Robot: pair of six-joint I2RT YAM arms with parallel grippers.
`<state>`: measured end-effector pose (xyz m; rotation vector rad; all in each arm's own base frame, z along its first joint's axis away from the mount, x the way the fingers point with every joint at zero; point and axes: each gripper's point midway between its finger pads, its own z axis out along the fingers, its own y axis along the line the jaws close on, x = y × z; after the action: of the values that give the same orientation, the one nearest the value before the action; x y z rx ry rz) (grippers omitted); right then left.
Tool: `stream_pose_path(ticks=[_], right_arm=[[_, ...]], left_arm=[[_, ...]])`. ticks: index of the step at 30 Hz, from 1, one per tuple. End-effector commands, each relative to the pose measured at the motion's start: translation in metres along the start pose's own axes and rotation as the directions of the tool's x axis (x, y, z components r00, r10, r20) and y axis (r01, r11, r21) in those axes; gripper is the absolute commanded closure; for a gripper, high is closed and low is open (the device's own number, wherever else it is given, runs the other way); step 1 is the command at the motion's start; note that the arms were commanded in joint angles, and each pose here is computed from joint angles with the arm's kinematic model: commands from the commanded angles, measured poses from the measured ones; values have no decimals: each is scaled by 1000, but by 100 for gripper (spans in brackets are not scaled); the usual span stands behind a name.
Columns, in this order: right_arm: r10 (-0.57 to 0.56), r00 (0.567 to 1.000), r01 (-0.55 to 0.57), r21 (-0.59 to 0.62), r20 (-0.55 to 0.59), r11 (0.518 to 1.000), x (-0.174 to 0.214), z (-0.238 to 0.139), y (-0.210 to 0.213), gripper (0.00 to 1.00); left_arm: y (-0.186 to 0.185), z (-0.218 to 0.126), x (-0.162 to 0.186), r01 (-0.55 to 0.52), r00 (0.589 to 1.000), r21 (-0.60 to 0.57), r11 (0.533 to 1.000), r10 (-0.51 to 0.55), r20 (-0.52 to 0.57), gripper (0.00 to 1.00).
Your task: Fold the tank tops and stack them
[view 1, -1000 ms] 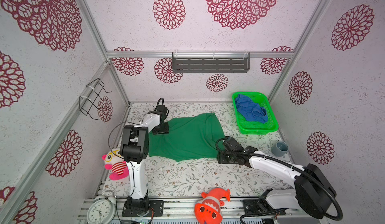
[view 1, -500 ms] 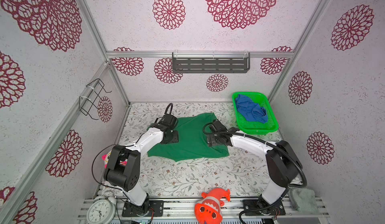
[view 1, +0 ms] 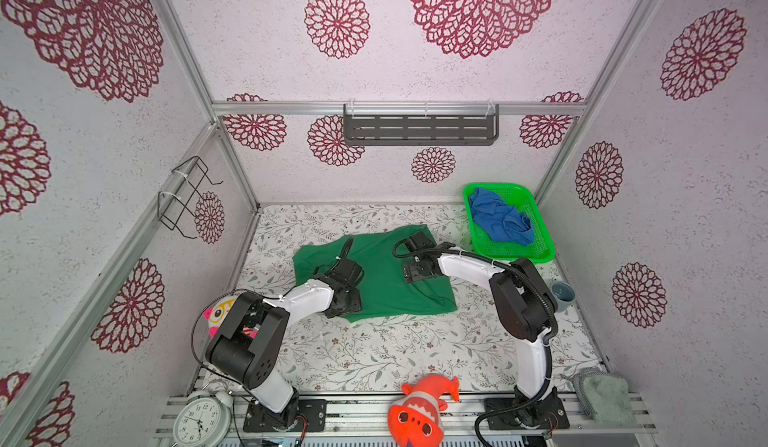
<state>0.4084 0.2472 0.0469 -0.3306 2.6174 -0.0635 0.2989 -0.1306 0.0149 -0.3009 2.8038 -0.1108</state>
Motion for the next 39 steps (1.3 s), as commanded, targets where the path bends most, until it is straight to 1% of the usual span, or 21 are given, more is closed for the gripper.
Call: stream_pose_path(ticks=[1,5,9,15,22,26,28,30,34,37,39], right_arm=[[-16,1000,16,21,-6,1000,-3,0,-3,1],[-14,1000,16,49,-26,999,3,5,-11,1],[17,999,-14,90,-28,996,6,2,-34,1],[79,997,-79,113,2,990,7,-15,-72,1],[139,990,-138,168,9,976,17,-24,-123,1],[151,988,-155,178,37,972,11,-38,-136,1],[151,988,-156,146,44,977,8,-47,-130,1],[134,990,-138,96,51,986,9,-57,-112,1],[40,999,-40,-23,33,999,26,-73,-55,1],[-3,1000,2,-69,-21,998,50,-69,-25,1],[-11,998,8,-48,-56,999,65,-59,-23,1]], left_arm=[[28,4,10,49,998,-71,996,-51,-22,35],[45,4,12,77,996,-87,993,-80,-26,35],[54,6,12,96,995,-95,991,-99,-30,35],[55,8,10,96,994,-98,991,-100,-38,36],[55,9,8,86,995,-108,990,-91,-39,36],[55,9,8,87,995,-107,990,-91,-38,36],[56,8,8,85,995,-108,990,-90,-35,36],[55,7,7,83,996,-105,991,-87,-31,36],[55,3,5,84,996,-103,991,-87,-24,36],[55,1,4,78,996,-108,991,-81,-24,36],[56,1,4,73,997,-112,991,-76,-25,36]])
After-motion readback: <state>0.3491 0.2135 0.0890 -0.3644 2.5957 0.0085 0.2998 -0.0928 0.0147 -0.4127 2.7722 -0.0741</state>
